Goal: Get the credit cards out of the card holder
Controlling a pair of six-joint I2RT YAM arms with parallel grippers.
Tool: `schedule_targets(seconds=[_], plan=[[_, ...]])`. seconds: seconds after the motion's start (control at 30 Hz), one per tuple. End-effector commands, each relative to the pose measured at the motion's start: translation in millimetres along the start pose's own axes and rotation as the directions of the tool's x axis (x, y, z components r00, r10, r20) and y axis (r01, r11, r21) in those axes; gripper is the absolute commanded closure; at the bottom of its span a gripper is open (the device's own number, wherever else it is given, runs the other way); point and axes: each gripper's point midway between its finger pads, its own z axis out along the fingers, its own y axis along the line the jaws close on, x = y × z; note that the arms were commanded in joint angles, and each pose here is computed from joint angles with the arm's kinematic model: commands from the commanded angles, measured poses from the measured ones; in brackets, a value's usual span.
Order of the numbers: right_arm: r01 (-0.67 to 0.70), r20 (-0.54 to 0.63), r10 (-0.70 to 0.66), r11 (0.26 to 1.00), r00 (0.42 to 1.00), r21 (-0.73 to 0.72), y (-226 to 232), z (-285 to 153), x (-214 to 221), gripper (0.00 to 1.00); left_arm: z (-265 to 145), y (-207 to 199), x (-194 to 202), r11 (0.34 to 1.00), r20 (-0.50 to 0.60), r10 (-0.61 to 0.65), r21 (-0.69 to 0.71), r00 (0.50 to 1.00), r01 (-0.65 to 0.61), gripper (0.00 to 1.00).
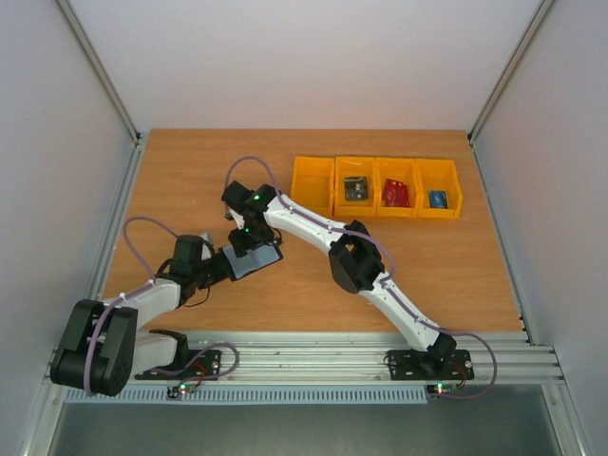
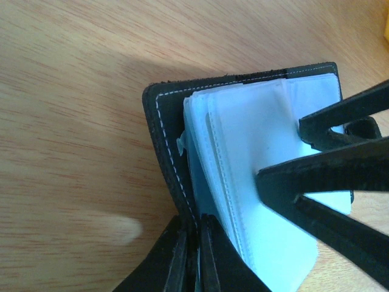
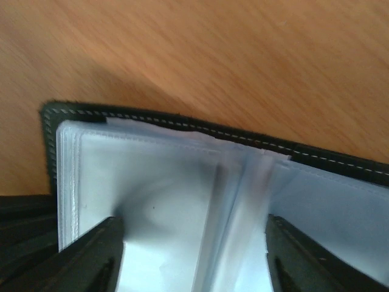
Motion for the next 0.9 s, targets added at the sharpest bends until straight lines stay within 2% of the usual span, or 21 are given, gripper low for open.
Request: schedule_targets(seconds=[0.0,0.17,0.23,0.3,0.33,0.43,0.57,0.7,0.87], plan=[[-0.029,-0.109,0.054,0.976,0.993,0.218,-44,24,31,0.52,-2,-13,-14,0.998,0.067,0.011,0.058,0.998,-0.015,0.88],[-0.039,-0.139,0.083,0.956,0.987,0.291,-65,30,44,0.73,-9,-19,-24,0.991,0.086,-0.081,0.111,0.993,0.072,0.65],[-0.062,-0.145,0.099,0.967,0.984,0.246,-62,31,45,0.82,-10,-20,-24,0.987,0.078,-0.112,0.121,0.991,0.102,0.58],[-0.091,-0.139,0.119,0.976,0.983,0.196,-59,30,44,0.96,-9,-16,-23,0.986,0.073,-0.136,0.109,0.988,0.128,0.53],[-0.106,-0.132,0.129,0.980,0.983,0.166,-56,28,41,0.98,-8,-13,-22,0.985,0.075,-0.151,0.094,0.986,0.144,0.51],[-0.152,-0.115,0.159,0.986,0.981,0.067,-49,20,35,0.99,-6,-3,-20,0.981,0.077,-0.189,0.055,0.979,0.185,0.48],[-0.191,-0.055,0.184,0.969,0.981,-0.157,-31,-3,22,0.99,-6,0,-19,0.976,0.072,-0.216,0.046,0.974,0.213,0.48],[-0.214,0.029,0.234,0.925,0.972,-0.315,-28,-43,7,0.99,-12,-18,-27,0.971,0.065,-0.204,0.139,0.977,0.193,0.42],[-0.160,0.120,0.236,0.881,0.964,-0.446,-22,-90,-1,0.99,-23,-43,-38,0.949,0.070,-0.170,0.280,0.983,0.145,0.33]])
